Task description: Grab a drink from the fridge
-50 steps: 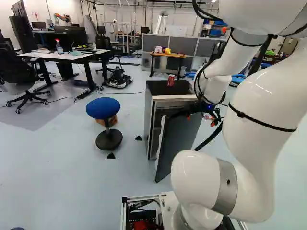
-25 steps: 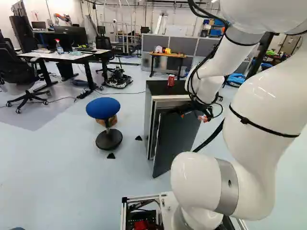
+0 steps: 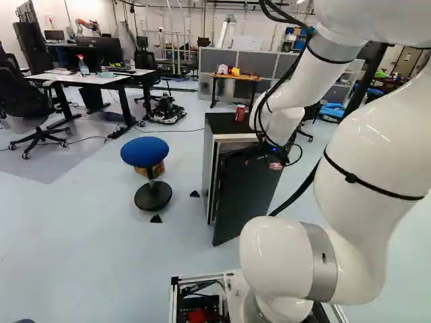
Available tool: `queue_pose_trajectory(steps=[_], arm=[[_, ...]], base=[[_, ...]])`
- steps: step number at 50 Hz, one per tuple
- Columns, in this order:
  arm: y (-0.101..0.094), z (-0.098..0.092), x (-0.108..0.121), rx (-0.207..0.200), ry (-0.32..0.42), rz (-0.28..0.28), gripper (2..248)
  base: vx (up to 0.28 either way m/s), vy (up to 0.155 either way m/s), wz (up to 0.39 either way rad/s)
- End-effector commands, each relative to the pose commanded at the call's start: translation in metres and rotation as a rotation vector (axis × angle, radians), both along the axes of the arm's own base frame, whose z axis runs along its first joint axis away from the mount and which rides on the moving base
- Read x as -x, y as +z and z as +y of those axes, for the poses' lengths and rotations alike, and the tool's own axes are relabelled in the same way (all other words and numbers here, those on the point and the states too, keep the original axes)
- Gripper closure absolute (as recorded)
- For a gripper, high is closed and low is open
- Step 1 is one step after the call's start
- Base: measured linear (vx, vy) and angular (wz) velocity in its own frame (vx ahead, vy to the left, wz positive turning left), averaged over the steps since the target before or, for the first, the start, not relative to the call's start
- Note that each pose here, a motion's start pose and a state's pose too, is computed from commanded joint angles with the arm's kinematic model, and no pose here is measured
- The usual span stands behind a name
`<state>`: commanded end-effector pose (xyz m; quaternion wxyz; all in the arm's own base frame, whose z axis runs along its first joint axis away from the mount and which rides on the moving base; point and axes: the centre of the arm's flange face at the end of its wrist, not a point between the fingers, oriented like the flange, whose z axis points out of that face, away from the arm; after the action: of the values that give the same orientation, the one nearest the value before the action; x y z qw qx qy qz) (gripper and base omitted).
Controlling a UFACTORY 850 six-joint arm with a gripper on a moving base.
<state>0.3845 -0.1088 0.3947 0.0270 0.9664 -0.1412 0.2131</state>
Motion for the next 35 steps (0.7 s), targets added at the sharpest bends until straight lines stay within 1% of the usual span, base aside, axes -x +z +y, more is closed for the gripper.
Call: queue_pose_trajectory(steps=[25, 35], arm=[[0.001, 0.032, -0.017, 0.007, 0.088, -0.027, 3], [0.001, 0.041, -0.024, 0.007, 0.112, -0.028, 3]], base=[[0.0, 0.0, 0.0], [0.0, 0.0, 0.0]])
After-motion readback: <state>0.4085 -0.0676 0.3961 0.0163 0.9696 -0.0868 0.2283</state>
